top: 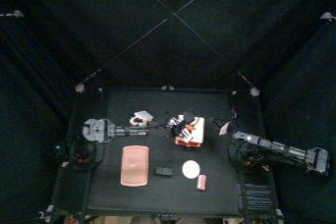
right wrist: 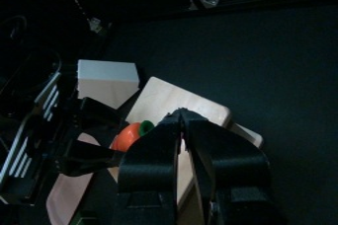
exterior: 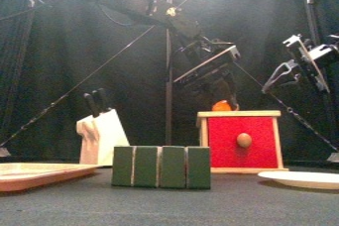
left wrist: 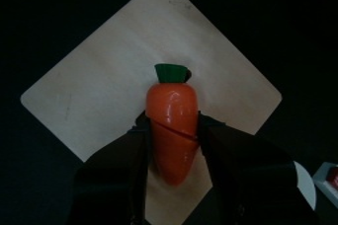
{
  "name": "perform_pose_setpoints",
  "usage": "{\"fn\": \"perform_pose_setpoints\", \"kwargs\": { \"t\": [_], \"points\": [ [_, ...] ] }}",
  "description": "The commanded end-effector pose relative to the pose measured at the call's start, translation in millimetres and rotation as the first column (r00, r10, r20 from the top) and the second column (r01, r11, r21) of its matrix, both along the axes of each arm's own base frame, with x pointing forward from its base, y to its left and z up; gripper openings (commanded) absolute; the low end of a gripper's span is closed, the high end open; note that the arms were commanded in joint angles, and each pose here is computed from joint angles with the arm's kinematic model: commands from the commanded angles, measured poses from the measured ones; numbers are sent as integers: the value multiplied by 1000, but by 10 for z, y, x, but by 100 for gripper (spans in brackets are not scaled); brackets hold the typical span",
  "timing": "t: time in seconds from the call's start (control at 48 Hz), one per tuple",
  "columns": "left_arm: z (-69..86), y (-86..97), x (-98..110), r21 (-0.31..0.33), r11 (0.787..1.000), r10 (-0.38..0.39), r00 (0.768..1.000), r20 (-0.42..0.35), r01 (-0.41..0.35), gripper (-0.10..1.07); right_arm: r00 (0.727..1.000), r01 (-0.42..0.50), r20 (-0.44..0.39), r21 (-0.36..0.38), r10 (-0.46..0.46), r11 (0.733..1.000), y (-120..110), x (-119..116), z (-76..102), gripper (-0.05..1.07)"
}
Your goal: Put carrot on drawer
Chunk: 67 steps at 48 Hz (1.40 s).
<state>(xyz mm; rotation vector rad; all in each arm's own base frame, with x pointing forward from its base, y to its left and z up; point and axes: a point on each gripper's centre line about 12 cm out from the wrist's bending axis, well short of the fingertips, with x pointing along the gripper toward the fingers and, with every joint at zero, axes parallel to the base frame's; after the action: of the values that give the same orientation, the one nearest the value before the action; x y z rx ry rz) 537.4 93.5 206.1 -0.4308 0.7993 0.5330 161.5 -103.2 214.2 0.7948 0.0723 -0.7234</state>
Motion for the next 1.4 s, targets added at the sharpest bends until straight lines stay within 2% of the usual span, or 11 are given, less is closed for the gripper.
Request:
{"fn": "perform_pose_setpoints", "kwargs": {
  "t": [0.0,0.25,0.479,1.25,1.375],
  "points": [
    [183,41,24,13,1000,3,999,43,-4,74,1000,2,1,-5,-2,1000,-14,13,24,49],
    [229,60,25,28,1000,2,999,51,-3,88,1000,2,1,-5,-2,1000,-14,13,24,49],
    [329,55,27,73,997,-16,998,66,11,88,1000,2,-1,-4,-2,1000,-15,14,21,49],
    [657,59,-32,122,992,-31,992,118,17,88,1000,11,-1,-4,-11,1000,-29,5,22,49],
    [663,63,-35,131,991,-35,992,118,19,88,1000,9,1,-5,-9,1000,-27,5,24,49]
  ]
}}
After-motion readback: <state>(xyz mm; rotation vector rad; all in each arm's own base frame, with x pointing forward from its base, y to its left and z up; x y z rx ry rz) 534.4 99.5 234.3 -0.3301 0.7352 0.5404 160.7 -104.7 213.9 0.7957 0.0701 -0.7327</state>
